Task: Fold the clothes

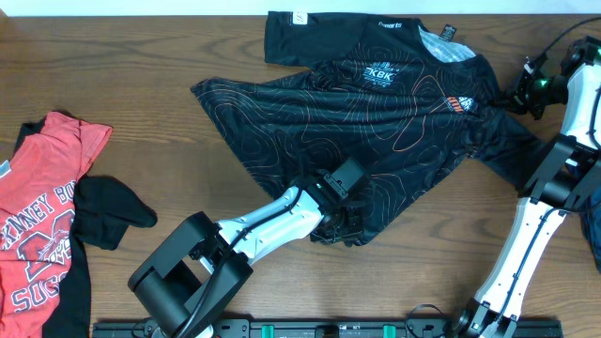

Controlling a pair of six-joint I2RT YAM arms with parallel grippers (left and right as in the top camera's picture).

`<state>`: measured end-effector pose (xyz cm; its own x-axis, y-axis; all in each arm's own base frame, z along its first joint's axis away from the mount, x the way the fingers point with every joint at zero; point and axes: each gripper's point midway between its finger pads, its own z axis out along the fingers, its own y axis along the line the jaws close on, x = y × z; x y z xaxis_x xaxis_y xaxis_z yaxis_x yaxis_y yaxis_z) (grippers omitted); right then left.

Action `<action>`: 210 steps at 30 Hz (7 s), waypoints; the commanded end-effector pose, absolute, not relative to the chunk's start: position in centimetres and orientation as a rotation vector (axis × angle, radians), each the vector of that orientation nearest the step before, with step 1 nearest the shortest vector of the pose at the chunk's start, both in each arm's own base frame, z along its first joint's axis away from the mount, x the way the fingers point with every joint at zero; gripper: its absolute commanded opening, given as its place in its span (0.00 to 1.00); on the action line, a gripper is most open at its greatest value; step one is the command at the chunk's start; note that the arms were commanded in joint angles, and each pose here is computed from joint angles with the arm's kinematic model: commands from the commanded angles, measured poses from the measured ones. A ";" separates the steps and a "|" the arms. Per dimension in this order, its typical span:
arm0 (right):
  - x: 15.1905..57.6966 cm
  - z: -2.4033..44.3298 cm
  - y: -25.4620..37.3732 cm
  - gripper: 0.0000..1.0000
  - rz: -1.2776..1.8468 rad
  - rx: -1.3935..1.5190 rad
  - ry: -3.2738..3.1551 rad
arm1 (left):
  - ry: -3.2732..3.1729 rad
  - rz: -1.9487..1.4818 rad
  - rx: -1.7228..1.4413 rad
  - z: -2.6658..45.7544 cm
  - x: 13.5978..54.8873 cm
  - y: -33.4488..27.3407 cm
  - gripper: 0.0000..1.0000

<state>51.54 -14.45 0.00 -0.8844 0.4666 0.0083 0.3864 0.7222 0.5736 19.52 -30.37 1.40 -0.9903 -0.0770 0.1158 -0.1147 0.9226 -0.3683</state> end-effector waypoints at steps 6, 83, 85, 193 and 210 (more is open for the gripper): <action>50.9 -1.8 -13.3 0.01 0.899 0.672 2.840 | -2.963 0.540 0.174 0.8 19.2 -29.8 0.06; 41.8 38.6 -7.1 0.01 0.236 0.184 2.376 | -4.113 -0.139 0.997 46.4 31.9 5.8 0.06; 40.0 40.5 -6.6 0.01 0.223 0.191 2.339 | -4.143 -0.164 1.036 48.5 30.2 6.0 0.06; 46.8 27.5 -2.3 0.02 0.498 -0.003 2.642 | -3.792 -0.066 0.767 37.9 42.1 2.8 0.06; 34.7 45.4 -0.8 0.01 0.259 -0.012 2.243 | -4.330 0.042 0.621 54.1 24.6 0.2 0.06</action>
<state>36.50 -1.08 43.51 -0.6743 0.0714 -0.7350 -0.1208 0.9712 0.2051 27.88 -1.36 52.18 -0.3857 -0.2200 -0.8960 -0.1383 0.9740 -0.1796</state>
